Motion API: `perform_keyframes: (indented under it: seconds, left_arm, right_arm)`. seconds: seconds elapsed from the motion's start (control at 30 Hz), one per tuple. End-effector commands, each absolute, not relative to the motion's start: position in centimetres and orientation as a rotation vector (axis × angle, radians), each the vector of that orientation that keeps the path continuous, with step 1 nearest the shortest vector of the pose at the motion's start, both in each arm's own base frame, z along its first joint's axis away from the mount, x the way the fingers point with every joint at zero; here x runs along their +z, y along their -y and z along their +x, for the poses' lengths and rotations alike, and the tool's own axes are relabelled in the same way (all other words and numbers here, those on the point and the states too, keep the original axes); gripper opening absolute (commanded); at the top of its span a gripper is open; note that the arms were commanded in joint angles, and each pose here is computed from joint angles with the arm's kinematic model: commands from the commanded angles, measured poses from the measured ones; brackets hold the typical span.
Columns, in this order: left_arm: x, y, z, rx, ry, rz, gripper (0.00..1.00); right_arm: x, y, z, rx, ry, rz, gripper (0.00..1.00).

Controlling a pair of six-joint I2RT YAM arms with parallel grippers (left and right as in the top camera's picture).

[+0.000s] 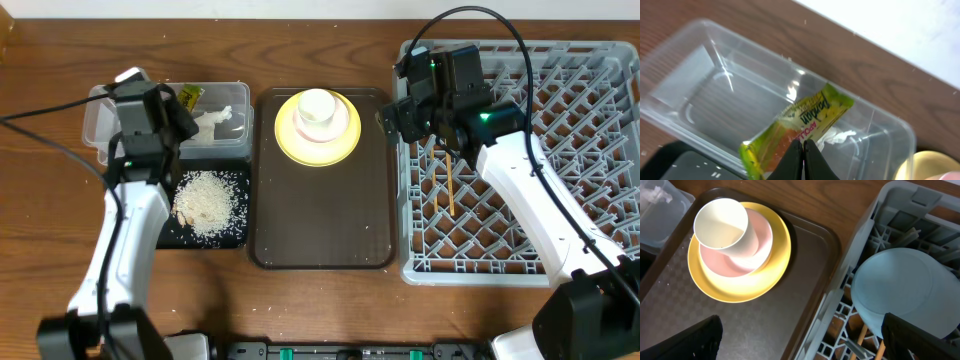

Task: Sort waste into correct bins and load items into the dishwasher rack
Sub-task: 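Carry the wrapper left and drop it into the clear plastic bin, then move the left gripper back over the cup stack on the brown tray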

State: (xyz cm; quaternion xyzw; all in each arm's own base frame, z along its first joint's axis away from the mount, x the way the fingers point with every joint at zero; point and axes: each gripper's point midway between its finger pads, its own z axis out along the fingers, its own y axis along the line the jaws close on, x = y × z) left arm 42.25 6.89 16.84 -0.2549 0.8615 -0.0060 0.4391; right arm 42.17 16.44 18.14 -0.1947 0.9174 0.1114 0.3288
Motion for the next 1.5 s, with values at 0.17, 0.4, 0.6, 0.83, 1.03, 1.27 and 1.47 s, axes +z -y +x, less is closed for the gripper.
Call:
perform_keyframes:
  seconds: [0.17,0.4,0.6,0.83,1.03,1.27,1.47]
  left_arm:
    - [9.3,-7.9,43.3,0.059,-2.279,-0.682,0.07]
    - [9.0,-10.6,43.5,0.121,-2.235,-0.745,0.08]
    - [12.6,-11.5,44.1,0.108,-2.131,-0.745,0.17]
    - [18.3,-9.5,43.1,0.024,-2.055,-0.681,0.21]
    - [21.9,-0.2,41.6,-0.406,-2.110,-0.414,0.21]
    - [22.8,7.0,39.7,-0.534,-2.288,-0.272,0.26]
    - [24.1,9.7,40.0,-0.522,-2.492,-0.199,0.37]
  right_arm:
    - [18.0,-16.6,42.3,0.285,-2.397,-0.528,0.99]
    - [18.0,-16.6,42.3,0.285,-2.397,-0.528,0.99]
    - [18.0,-16.6,42.3,0.285,-2.397,-0.528,0.99]
    - [18.0,-16.6,42.3,0.285,-2.397,-0.528,0.99]
    - [18.0,-16.6,42.3,0.285,-2.397,-0.528,0.99]
    - [18.0,-16.6,42.3,0.285,-2.397,-0.528,0.99]
    - [18.0,-16.6,42.3,0.285,-2.397,-0.528,0.99]
